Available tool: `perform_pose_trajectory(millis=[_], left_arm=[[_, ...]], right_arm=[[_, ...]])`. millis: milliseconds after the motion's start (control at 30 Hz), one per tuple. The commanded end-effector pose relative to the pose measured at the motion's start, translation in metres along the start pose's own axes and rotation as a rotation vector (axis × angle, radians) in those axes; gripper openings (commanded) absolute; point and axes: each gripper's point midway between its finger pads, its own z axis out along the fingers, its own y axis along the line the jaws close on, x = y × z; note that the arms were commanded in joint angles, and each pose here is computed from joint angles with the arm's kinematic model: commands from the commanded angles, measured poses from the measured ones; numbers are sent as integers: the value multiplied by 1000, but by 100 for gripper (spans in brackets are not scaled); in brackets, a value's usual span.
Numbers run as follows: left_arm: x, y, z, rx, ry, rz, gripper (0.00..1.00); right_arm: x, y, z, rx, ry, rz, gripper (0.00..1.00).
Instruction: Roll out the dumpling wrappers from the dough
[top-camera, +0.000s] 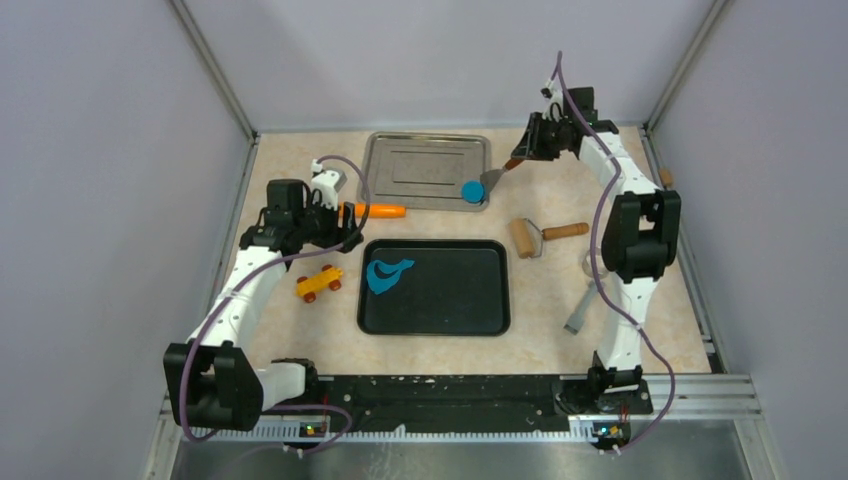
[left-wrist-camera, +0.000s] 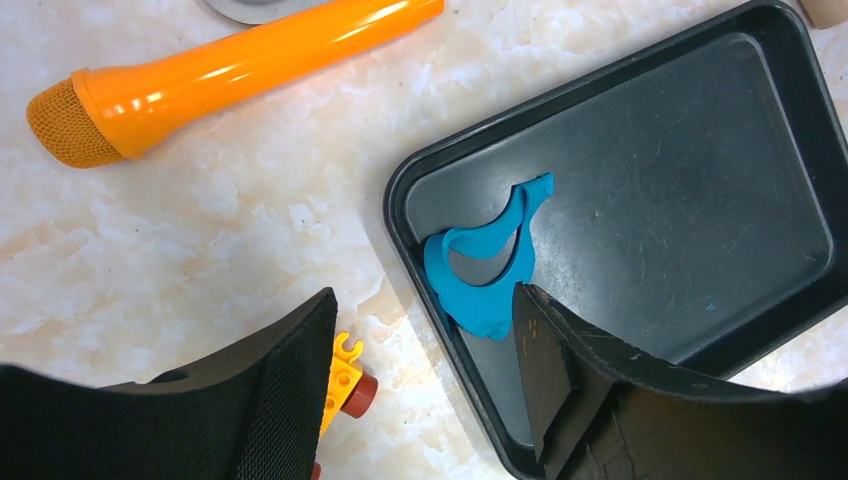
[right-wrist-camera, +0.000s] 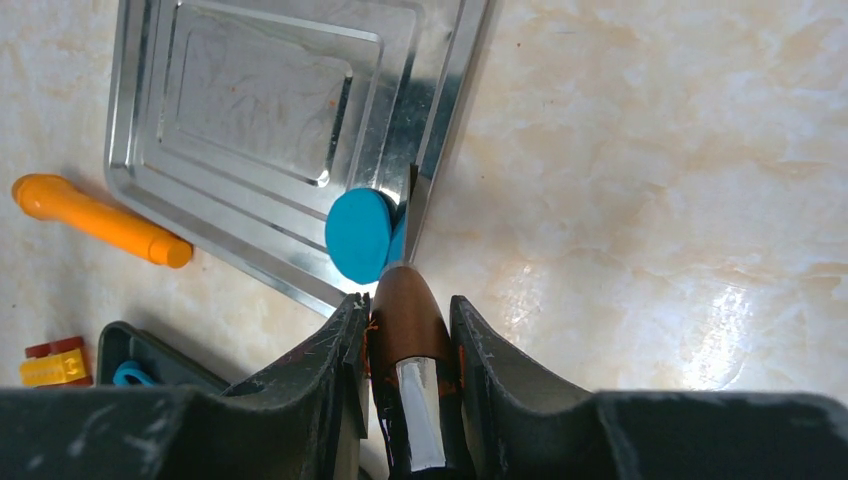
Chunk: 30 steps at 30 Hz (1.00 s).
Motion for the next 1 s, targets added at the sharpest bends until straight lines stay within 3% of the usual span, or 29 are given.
perform_pose_trajectory(millis=[0, 167, 500, 733, 867, 967], left_arm=[[-35, -4, -8, 13, -108, 22, 68], [-33, -3, -6, 14, -104, 23, 68], [-32, -2, -5, 14, -96, 33, 68], [-36, -2, -3, 24, -101, 34, 69], [-41, -2, -2, 28, -109, 35, 69], [-41, -3, 1, 41, -109, 32, 69]], right_arm=[[-18, -17, -21, 115, -42, -109, 0], [-18, -15, -23, 108, -47, -134, 0], [-87, 27, -75, 68, -240, -223, 0], [-83, 28, -88, 64, -239, -207, 0], [-86, 31, -116, -41, -283, -161, 0], [-76, 35, -142, -241, -292, -139, 0]])
